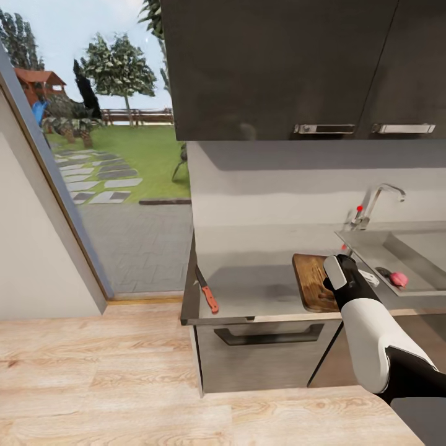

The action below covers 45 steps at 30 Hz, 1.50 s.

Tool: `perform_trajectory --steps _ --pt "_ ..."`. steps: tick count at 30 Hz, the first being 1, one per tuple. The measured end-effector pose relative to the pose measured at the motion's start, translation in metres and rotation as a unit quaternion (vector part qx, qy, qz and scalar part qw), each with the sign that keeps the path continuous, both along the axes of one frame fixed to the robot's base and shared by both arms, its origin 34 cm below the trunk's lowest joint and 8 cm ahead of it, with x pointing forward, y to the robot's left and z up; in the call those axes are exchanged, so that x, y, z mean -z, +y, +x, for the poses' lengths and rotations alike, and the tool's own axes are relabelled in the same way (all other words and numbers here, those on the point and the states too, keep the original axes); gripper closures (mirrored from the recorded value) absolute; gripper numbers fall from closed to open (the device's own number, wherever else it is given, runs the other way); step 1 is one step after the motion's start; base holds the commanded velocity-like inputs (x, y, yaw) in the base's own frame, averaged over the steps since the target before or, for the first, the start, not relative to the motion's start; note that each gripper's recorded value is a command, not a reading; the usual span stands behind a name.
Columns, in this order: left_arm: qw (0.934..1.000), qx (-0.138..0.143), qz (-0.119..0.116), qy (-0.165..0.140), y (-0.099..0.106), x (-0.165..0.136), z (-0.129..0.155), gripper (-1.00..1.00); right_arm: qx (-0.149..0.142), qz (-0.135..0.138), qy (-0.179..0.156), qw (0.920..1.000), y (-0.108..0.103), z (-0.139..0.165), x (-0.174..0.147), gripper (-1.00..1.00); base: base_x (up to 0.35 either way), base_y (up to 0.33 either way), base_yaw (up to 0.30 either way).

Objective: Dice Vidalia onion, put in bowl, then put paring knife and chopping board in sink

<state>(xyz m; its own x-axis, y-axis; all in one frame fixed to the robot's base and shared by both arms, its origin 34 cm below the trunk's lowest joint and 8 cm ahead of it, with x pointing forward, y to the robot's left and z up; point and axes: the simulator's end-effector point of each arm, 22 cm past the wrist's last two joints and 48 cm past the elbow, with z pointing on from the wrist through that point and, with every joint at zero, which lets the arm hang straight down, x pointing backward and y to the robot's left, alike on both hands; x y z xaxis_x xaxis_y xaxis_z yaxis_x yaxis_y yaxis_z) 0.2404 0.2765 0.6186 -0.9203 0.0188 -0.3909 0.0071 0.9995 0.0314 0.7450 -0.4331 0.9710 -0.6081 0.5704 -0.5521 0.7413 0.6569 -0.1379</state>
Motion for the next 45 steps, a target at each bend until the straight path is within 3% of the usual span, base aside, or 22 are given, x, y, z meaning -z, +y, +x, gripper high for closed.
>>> perform_trajectory --steps 45 --pt "0.9998 -0.001 0.0 0.021 0.0 0.005 -0.016 -1.0 0.0 0.0 0.021 0.9998 0.0 -0.001 0.027 -1.0 0.0 0.0 0.0"
